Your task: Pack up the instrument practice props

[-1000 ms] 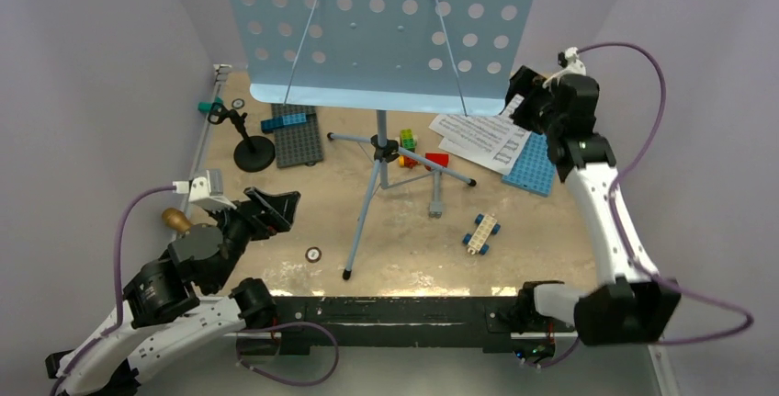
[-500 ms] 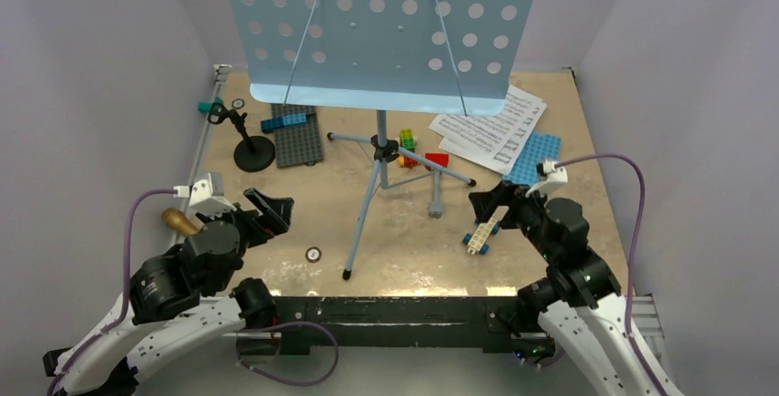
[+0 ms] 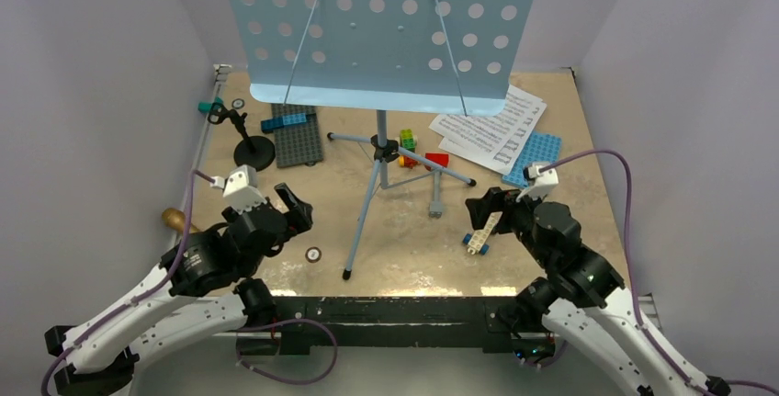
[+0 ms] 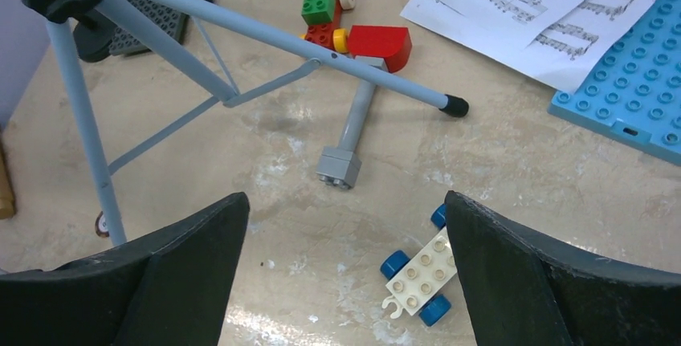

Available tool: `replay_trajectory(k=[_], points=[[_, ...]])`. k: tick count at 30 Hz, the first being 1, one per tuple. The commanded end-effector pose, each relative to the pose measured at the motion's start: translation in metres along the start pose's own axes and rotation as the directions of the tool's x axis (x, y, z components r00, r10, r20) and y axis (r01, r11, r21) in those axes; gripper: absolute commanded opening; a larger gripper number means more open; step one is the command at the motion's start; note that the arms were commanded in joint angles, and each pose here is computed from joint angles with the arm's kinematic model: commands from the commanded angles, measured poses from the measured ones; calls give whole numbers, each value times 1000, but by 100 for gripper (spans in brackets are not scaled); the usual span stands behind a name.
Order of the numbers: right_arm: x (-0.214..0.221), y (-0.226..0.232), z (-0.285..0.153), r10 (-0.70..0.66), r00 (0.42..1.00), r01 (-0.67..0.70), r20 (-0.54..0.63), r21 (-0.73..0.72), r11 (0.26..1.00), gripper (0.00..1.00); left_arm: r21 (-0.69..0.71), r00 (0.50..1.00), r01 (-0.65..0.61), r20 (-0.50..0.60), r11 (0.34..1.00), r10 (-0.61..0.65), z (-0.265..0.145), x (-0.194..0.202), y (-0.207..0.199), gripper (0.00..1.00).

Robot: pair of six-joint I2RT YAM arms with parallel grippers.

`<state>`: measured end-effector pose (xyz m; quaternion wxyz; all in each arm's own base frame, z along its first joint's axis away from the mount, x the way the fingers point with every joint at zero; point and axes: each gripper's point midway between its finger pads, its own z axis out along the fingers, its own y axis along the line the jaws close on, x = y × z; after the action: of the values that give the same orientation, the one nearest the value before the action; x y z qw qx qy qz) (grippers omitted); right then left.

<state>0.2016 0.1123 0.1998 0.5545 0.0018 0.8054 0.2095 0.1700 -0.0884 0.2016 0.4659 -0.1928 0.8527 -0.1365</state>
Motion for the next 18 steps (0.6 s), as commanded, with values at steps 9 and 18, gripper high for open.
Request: replay_trajectory(k=[9,18], points=[[-83,30,-13,-225,962,214,155,86,973,99,24,997,73,20,997,-74,-5,-4,5,100],[-32,56,10,-203,975,211,88,-95,973,99,104,1000,-2,24,995,-1,-2,-1,-8,100]])
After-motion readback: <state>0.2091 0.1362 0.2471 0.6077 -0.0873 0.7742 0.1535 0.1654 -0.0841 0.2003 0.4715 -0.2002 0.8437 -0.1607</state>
